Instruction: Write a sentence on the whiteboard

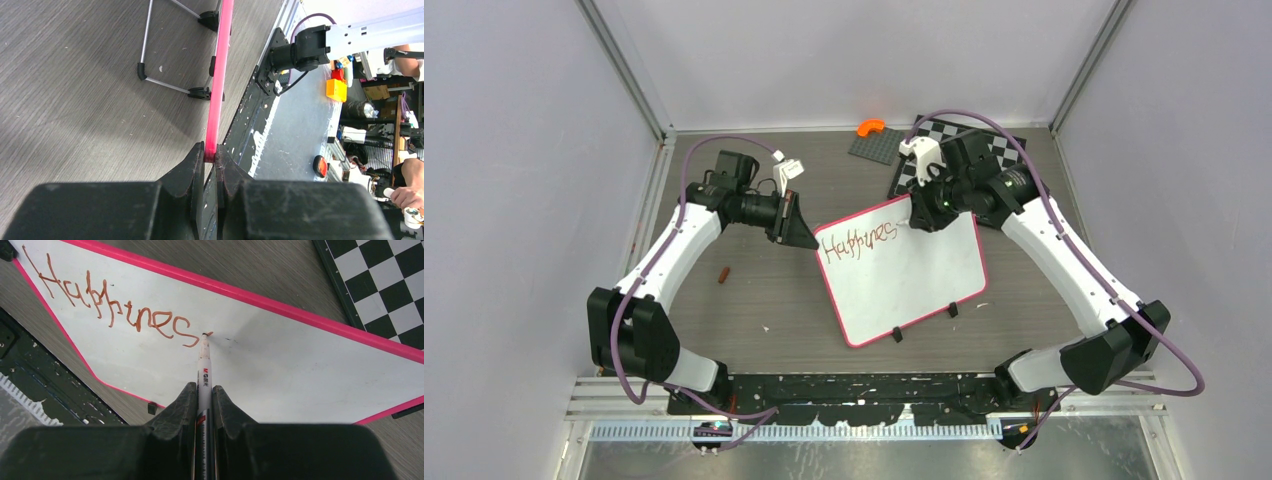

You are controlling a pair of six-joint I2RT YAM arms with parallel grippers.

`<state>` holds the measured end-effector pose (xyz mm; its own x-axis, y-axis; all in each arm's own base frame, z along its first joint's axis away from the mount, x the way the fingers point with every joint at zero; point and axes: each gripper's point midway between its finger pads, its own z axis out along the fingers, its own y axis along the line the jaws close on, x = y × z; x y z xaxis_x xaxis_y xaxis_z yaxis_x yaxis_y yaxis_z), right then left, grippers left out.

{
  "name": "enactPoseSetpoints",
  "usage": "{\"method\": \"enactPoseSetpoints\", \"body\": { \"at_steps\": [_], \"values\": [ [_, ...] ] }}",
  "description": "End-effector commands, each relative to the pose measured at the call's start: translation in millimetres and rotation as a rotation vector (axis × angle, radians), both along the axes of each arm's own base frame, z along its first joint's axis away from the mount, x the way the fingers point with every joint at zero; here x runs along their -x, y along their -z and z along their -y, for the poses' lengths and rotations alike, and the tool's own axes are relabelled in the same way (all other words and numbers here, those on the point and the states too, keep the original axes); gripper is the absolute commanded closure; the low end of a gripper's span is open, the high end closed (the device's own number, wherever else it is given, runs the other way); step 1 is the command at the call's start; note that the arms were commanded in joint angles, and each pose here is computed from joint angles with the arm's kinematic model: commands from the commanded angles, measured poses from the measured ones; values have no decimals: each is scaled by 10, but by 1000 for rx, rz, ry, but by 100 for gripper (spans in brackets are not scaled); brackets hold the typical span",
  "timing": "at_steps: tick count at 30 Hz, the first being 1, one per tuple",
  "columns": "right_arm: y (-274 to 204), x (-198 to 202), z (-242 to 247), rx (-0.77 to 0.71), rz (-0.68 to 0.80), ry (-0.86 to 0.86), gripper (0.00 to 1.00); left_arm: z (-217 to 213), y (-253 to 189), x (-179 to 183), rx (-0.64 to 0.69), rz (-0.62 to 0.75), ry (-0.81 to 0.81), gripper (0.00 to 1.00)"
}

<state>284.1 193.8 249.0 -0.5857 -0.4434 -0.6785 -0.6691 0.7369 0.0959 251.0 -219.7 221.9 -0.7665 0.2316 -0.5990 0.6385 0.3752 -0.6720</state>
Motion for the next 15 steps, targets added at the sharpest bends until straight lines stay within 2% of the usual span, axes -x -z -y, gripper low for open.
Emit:
{"method": "enactPoseSetpoints", "body": {
  "at_steps": [1,15],
  "values": [
    [-105,-11,-31,-23,49,-20,100,39,-136,49,41,8,23,100],
    [8,18,201,61,64,13,100,36,-133,51,39,9,22,100]
  ]
}}
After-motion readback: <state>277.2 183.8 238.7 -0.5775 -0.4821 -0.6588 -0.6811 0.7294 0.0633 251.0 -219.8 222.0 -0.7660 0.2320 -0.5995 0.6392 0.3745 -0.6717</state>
